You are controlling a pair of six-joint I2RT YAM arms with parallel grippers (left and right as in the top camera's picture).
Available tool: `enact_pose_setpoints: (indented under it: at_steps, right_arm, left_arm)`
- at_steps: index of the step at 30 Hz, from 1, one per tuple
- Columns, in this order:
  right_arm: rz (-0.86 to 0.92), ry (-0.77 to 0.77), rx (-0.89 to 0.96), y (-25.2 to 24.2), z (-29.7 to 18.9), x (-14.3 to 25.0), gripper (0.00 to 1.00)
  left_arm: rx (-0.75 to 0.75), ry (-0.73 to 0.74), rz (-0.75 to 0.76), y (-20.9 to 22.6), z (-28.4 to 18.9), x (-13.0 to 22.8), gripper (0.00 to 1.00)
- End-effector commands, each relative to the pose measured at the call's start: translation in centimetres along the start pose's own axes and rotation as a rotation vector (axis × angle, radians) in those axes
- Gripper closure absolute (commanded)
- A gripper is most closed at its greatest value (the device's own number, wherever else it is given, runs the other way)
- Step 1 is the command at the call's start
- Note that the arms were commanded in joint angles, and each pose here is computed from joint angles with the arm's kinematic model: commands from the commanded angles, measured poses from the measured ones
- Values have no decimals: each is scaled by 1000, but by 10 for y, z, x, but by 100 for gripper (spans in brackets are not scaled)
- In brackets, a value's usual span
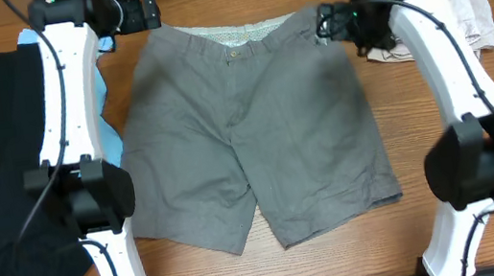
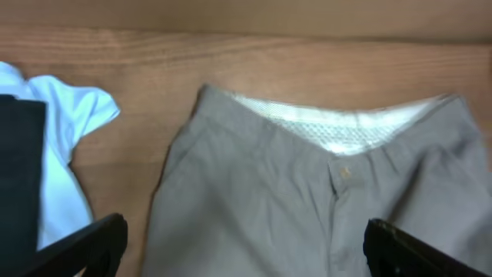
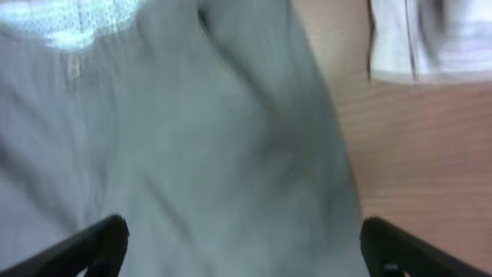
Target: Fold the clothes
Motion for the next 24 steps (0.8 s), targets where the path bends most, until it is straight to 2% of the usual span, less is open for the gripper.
enact_pose_setpoints:
  at_steps: [1, 5, 9, 13, 21, 24]
  right_arm:
    - [-10, 2, -81, 8, -46, 18, 0]
    - [39, 94, -65, 20, -41, 36, 0]
    - [99, 61, 13, 41, -35, 49, 1]
    - [35, 51, 20, 61, -39, 75, 0]
    - [50, 142, 34, 46, -6, 143, 0]
    - [55, 182, -21, 36, 11, 166, 4]
  left_arm:
    - [50, -93, 147, -27, -64, -9, 0]
    - [58, -28, 173, -39, -82, 4, 0]
    - [46, 15, 166, -39, -84, 10, 0]
    - [-30, 54, 163, -29, -84, 16, 0]
    - [-110, 79, 153, -18, -86, 18, 0]
    - [-108, 77, 154, -18, -86, 18, 0]
Point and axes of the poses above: each gripper's point midway between its finger pads, its own z axis out along the fingers, its own y axis along the line the jaws close on, x = y × z, the point moved 10 cm from there along -z, back along the fingers, and after that the axes turned 1 degree about -z, right-handed, at the moved point
